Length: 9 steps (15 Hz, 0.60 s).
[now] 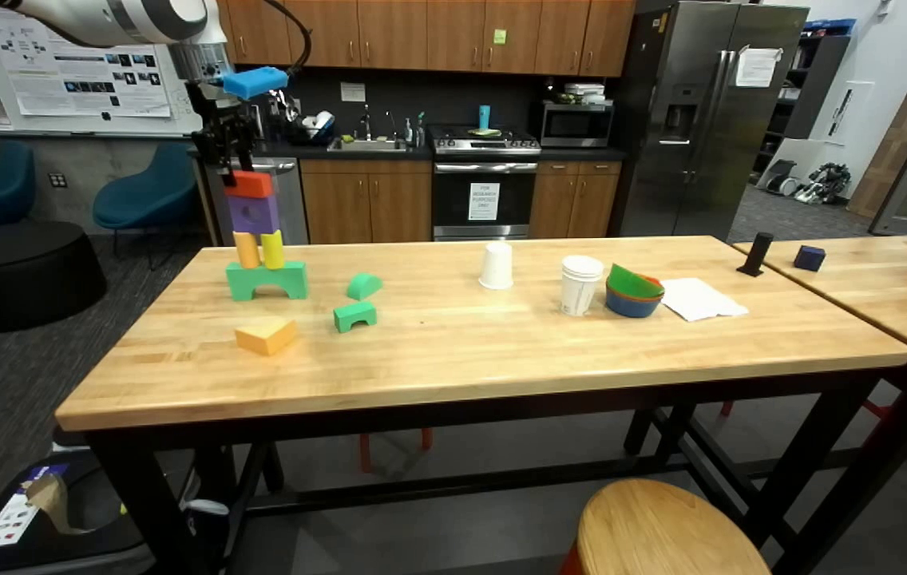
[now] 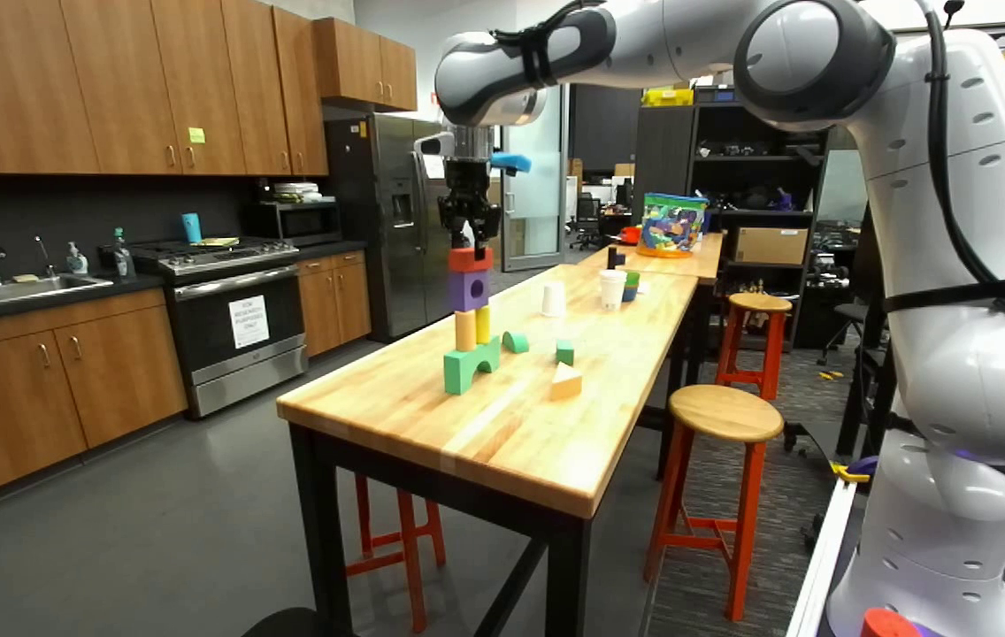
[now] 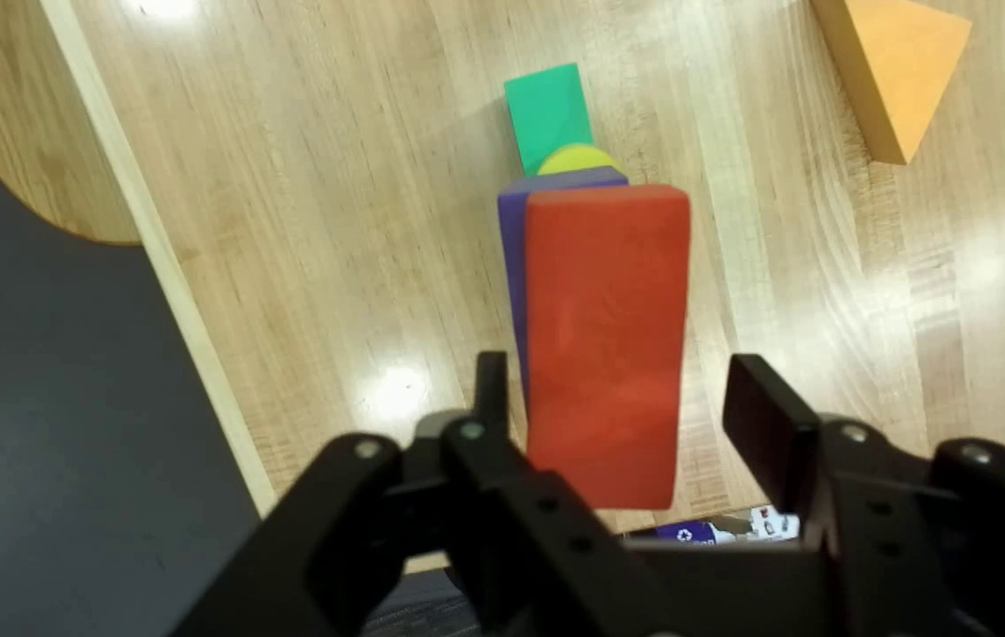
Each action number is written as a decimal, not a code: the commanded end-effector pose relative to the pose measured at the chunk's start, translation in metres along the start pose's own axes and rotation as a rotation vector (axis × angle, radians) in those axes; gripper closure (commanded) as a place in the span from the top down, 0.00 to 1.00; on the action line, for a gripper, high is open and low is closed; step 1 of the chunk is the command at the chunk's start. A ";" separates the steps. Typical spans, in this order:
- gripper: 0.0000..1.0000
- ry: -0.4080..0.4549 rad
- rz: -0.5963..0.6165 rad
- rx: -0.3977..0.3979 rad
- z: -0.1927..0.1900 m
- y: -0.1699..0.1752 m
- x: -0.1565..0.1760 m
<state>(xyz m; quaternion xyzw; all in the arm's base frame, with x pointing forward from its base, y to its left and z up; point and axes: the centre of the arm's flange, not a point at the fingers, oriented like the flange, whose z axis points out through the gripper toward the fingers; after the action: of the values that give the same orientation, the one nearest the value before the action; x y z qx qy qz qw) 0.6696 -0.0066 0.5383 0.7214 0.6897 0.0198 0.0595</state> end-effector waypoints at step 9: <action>0.96 -0.001 -0.002 0.000 0.000 0.000 0.001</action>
<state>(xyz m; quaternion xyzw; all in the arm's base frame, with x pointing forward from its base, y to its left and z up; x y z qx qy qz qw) 0.6696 -0.0057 0.5384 0.7208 0.6903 0.0194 0.0600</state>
